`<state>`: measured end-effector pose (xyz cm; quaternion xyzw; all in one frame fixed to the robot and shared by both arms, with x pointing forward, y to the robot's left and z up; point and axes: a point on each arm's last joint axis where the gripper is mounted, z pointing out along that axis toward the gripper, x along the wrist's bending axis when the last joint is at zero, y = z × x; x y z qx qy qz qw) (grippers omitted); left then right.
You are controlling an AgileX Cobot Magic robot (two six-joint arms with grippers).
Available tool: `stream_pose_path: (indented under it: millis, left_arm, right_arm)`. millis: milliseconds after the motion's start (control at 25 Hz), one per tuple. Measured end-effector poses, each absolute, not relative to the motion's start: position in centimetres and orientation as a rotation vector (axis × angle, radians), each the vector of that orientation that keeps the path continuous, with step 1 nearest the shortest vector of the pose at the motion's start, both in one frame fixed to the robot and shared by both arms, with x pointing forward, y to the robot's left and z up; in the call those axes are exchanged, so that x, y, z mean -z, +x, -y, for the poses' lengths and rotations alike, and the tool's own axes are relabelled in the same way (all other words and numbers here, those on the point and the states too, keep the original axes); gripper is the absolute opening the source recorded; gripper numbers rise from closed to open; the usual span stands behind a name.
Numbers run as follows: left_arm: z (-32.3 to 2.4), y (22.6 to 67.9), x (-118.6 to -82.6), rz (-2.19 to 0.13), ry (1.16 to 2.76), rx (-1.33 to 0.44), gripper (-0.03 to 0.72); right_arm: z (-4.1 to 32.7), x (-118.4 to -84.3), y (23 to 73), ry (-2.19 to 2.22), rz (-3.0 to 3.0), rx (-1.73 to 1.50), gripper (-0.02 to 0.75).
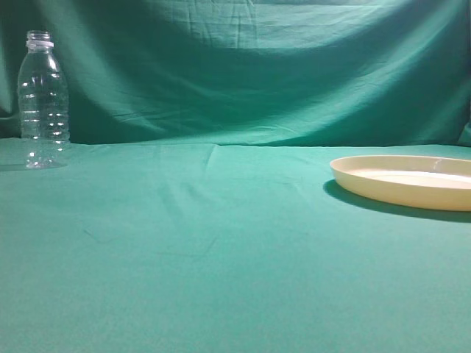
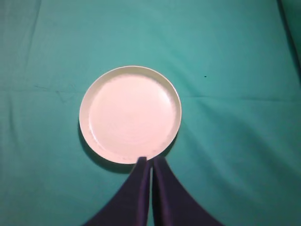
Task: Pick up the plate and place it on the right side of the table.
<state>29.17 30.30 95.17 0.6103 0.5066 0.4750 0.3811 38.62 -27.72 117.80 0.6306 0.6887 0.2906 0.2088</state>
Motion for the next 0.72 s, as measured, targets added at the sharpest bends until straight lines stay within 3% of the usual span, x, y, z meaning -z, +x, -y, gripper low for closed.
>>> stream_pose_path:
  millis: [440,720]
  left_arm:
    - [-30.3,29.2,-95.2,-1.293,1.558,-1.212,0.0]
    - [-30.3,29.2,-95.2,-1.293,1.558,-1.212,0.0]
  right_arm:
    - [28.1,-114.7,29.6,1.585,-1.719,-1.13,0.0]
    - [28.9,-112.6,27.5,1.517,-1.655,-1.094,0.0]
